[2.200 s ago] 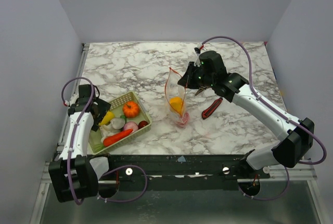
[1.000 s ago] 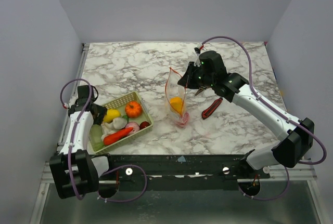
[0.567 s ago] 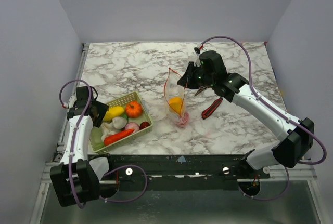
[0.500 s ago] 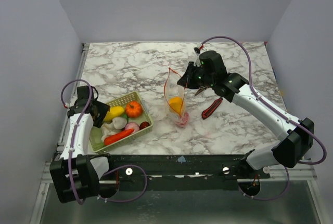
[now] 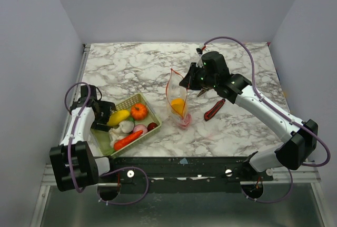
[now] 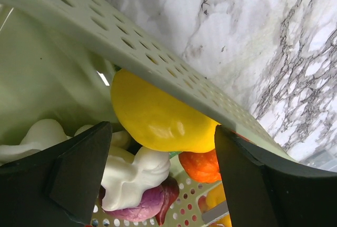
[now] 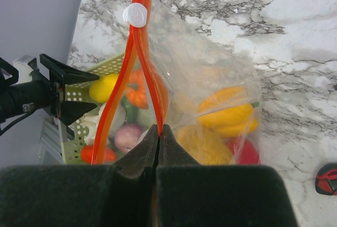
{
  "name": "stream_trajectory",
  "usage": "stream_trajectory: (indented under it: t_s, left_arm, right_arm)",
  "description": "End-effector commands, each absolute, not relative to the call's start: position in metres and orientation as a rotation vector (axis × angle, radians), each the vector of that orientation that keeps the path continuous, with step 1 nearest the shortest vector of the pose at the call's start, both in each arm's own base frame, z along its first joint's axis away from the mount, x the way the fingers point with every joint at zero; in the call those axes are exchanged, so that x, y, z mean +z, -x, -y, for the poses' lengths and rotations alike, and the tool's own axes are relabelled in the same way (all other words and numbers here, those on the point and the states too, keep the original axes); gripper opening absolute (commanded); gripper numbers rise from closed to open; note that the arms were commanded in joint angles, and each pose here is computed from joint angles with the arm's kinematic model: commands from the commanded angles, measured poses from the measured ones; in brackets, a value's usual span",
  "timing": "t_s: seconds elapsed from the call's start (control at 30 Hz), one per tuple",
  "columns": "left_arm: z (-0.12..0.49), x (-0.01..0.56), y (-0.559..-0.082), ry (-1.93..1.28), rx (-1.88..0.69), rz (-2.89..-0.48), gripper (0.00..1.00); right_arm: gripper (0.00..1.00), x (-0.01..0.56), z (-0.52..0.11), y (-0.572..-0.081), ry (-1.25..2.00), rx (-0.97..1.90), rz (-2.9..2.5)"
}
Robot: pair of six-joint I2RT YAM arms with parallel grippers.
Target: Place the food in the zip-top bag and seal the zipper
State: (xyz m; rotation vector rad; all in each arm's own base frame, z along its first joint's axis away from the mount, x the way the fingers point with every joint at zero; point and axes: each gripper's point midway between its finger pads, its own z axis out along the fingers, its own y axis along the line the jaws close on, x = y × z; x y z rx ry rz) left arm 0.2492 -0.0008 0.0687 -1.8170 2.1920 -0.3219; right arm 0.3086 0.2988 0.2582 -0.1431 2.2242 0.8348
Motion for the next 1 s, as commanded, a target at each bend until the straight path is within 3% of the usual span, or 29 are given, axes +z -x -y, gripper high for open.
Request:
stream_trajectory:
  t_s: [0.0,0.13,0.27,0.47,0.83,0.97]
  left_arm:
    - [0.002,0.088,-0.252,1.89,-0.324,-2.145,0.81]
    - [-0.014,0.115,-0.252,1.804,-0.242,-2.061,0.81]
    - [0.006,0.126,-0.251,1.819,-0.412,-2.067,0.8]
    - [0.031,0.109,-0.252,1.975,-0.57,-2.059,0.72]
    - [0.027,0.069,-0.25,2.154,-0.455,-2.022,0.7]
    - [0.025,0.06,-0.256,2.183,-0.429,-2.027,0.65]
  right_arm:
    - [0.0,0.264,-0.303,-0.31,0.171,0.851,-2.199]
    - [0.0,0.264,-0.303,-0.31,0.17,0.851,-2.198]
    - [0.0,0.261,-0.305,-0.311,0.173,0.858,-2.203]
    - [0.0,0.261,-0.307,-0.311,0.176,0.87,-2.203]
    - [0.0,0.263,-0.308,-0.31,0.182,0.876,-2.199]
    - [0.0,0.261,-0.307,-0.31,0.18,0.869,-2.204]
